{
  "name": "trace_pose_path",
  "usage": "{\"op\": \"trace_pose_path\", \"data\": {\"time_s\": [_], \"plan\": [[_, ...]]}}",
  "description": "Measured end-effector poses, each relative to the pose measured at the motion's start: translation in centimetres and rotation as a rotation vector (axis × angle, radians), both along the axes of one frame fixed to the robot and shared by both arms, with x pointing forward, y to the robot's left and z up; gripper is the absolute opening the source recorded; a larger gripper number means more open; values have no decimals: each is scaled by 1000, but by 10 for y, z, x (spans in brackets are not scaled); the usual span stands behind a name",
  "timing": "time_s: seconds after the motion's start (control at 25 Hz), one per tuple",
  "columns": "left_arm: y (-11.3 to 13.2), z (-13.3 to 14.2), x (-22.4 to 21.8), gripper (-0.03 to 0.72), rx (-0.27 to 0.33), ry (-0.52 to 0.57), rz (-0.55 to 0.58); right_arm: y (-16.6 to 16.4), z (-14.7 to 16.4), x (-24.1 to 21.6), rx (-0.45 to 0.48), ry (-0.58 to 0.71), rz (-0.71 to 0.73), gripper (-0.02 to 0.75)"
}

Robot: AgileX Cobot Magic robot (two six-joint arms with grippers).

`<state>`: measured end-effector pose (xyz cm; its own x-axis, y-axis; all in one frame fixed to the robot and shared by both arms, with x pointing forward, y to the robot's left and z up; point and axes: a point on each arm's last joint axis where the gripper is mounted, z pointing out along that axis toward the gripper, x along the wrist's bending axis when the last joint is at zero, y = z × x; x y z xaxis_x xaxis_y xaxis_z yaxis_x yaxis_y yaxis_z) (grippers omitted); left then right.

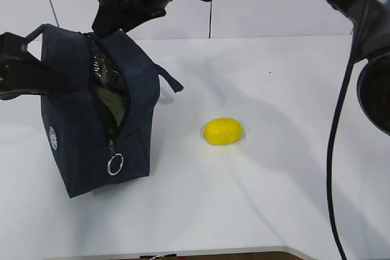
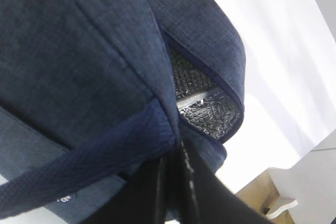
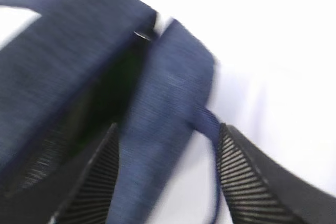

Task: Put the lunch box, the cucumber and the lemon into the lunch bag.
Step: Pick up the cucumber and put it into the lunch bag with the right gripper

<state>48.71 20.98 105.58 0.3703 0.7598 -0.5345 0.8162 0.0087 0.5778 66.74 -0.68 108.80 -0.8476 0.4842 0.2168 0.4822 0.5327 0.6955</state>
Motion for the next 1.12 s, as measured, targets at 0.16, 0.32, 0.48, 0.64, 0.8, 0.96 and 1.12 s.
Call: {"op": "trace_pose_path", "data": {"time_s": [0.16,0.32,0.48,0.64,0.8,0.96,1.12], "plan": [[0,0,-1,-9,0,5,-7,-6,14,1,-41,-82,-11,473],[-1,-1,-2,-9,2,10,-17,-13,11,6,-147,-152,-32,473],[0,-1,-2,-9,17,10,-25,-24,8,13,-278,-221,-76,474],[0,-2,-2,-9,28,10,-32,-29,7,16,-301,-213,-125,474],[0,-2,-2,-9,28,10,-32,-34,14,13,-290,-197,-157,475],[0,-2,-2,-9,28,9,-30,-45,31,2,-301,-191,-168,475],[1,-2,-2,-9,32,4,-25,-63,39,-6,-325,-164,-186,477]]}}
